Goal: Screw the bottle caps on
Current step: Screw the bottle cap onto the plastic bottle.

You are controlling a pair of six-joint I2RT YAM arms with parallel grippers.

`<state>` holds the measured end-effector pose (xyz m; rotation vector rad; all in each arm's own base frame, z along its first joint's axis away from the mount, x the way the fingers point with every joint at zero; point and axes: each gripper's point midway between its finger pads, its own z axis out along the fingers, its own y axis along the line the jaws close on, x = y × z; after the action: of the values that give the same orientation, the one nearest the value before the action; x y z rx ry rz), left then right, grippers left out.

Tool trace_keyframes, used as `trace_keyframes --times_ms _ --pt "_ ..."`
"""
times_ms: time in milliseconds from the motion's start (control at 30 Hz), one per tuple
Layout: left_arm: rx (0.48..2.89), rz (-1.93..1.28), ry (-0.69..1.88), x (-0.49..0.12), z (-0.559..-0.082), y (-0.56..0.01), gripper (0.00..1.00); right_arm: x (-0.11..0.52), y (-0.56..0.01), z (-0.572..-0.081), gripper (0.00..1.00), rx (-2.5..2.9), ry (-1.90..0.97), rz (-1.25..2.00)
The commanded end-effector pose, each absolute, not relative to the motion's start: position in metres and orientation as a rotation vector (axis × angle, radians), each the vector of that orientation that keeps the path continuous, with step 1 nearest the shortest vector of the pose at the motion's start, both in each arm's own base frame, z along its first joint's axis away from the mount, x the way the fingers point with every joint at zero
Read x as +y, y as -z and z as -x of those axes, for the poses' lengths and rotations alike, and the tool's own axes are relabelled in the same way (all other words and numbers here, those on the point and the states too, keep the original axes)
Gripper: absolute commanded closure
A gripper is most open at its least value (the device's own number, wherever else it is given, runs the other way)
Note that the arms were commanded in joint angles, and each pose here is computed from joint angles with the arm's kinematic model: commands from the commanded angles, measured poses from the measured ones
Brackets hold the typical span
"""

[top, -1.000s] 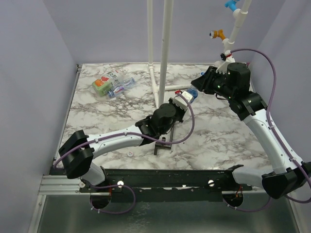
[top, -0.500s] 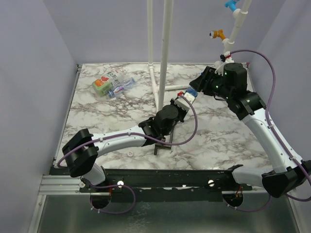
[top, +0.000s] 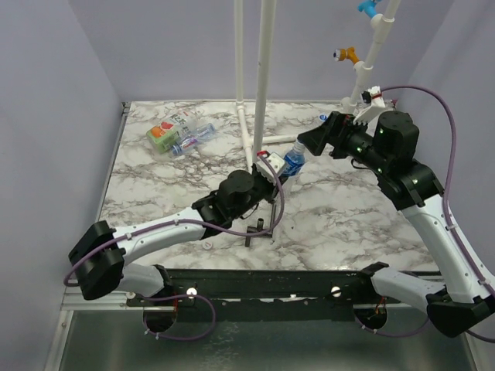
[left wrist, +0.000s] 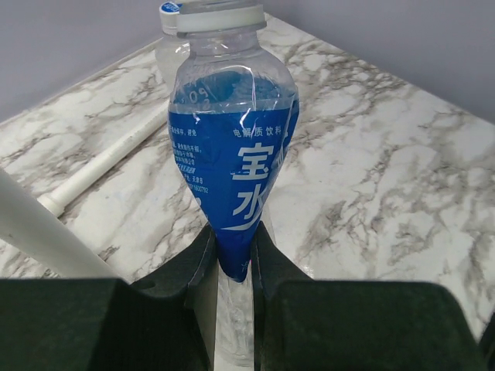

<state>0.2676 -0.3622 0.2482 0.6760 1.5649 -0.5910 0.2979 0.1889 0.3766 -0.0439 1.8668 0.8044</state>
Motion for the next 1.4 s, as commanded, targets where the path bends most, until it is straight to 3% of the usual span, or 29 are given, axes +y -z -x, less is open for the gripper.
trace_keyframes --times_ms 0,500,867,1367 --pt "1.527 -0.762 0.886 -0.354 -0.234 -0.266 1.0 0.209 -0.384 -0.282 0.0 1.79 -0.889 0.28" --pt "1.403 -0.922 1.253 -0.306 -0.174 -0.307 1.0 0.223 -0.405 -0.232 0.0 1.479 -1.538 0.849" --pt "1.315 -0.968 1.431 -0.319 -0.161 -0.321 1.0 0.241 -0.398 -0.214 0.01 1.401 -1.632 0.847" --pt "1.321 -0.952 1.48 -0.325 -0.164 -0.315 1.0 0.247 -0.404 -0.212 0.21 1.377 -1.648 0.802"
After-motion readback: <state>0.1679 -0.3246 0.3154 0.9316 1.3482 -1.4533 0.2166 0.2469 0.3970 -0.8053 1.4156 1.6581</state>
